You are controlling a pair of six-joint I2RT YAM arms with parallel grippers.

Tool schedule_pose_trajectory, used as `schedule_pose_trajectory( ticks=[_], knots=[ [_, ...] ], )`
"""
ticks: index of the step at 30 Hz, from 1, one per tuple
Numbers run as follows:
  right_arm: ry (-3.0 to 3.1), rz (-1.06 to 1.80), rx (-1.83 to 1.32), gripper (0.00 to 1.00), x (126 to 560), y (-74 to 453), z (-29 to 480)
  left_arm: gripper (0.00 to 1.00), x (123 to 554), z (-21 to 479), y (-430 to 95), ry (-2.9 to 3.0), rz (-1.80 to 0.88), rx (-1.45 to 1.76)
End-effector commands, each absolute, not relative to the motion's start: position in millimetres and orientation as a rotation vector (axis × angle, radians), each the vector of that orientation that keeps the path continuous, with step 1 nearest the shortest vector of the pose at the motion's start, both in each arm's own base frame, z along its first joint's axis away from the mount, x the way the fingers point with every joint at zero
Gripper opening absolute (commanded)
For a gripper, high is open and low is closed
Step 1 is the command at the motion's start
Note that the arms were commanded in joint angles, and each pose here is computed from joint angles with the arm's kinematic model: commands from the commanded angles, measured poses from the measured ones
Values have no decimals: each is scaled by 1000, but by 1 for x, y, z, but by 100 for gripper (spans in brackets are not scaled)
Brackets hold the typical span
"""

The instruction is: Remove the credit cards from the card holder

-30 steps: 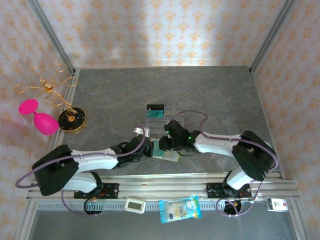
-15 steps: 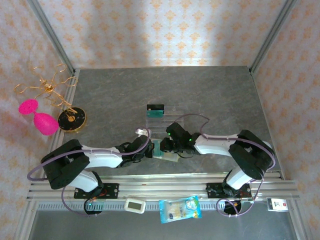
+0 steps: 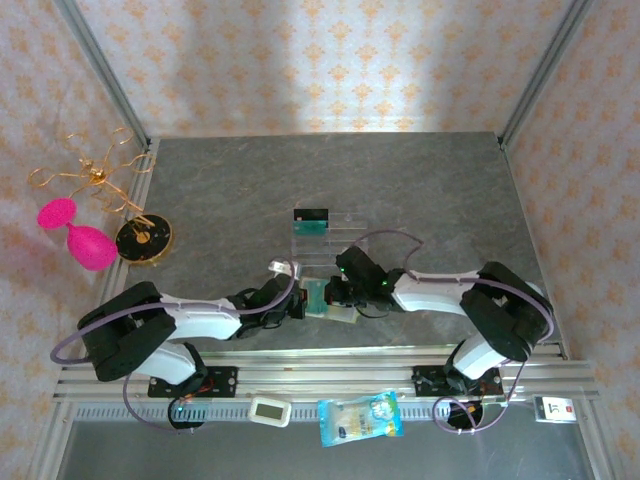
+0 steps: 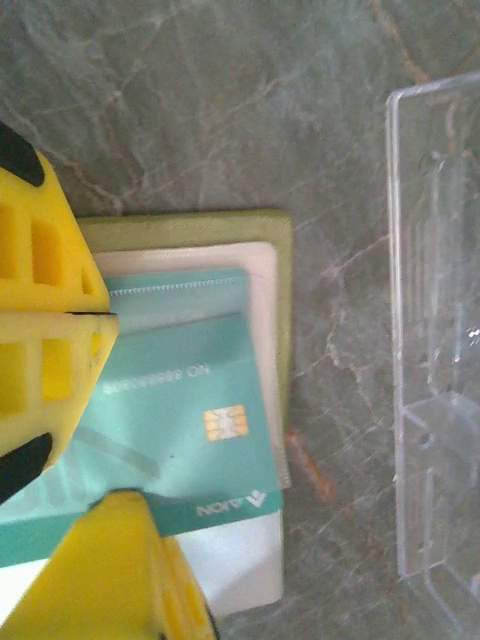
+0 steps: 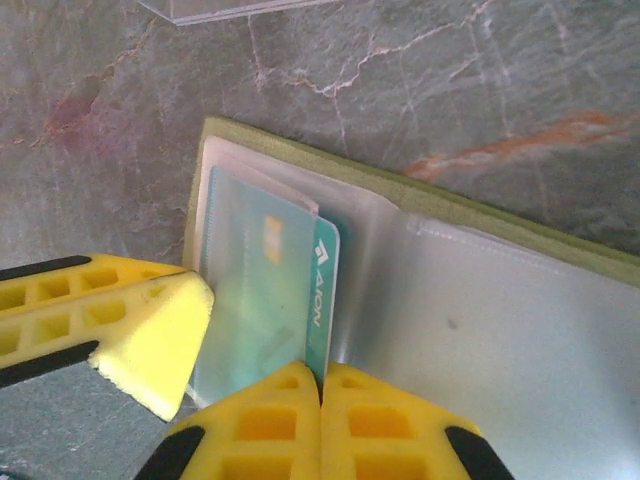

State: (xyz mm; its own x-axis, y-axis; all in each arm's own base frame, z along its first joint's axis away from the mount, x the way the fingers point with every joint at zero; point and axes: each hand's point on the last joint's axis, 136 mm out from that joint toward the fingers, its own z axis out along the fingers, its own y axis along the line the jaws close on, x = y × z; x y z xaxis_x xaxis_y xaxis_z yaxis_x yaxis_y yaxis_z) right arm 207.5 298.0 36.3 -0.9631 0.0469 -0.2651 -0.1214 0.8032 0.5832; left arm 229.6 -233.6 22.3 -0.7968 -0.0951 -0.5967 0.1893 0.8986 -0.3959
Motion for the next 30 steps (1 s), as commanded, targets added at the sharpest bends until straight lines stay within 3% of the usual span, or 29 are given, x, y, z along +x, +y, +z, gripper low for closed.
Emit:
schedule_pose_trajectory(
  ticks=[1, 15, 19, 26, 30],
  knots=[
    [2763, 785, 12, 0, 203, 270, 23, 0, 203, -9, -209, 2553, -503, 65],
    [2738, 627, -55, 0, 200, 237, 41, 0, 198, 5, -201, 2521, -544, 24],
    [2732, 764, -136, 0, 196, 258, 49, 0, 203, 26, -206, 2467, -596, 11],
    [2725, 929, -379, 0, 181, 314, 52, 16, 212, 70, -215, 2357, -679, 17],
    [2730, 927, -406, 0, 185, 325, 47, 23, 213, 70, -225, 2360, -712, 49]
  ],
)
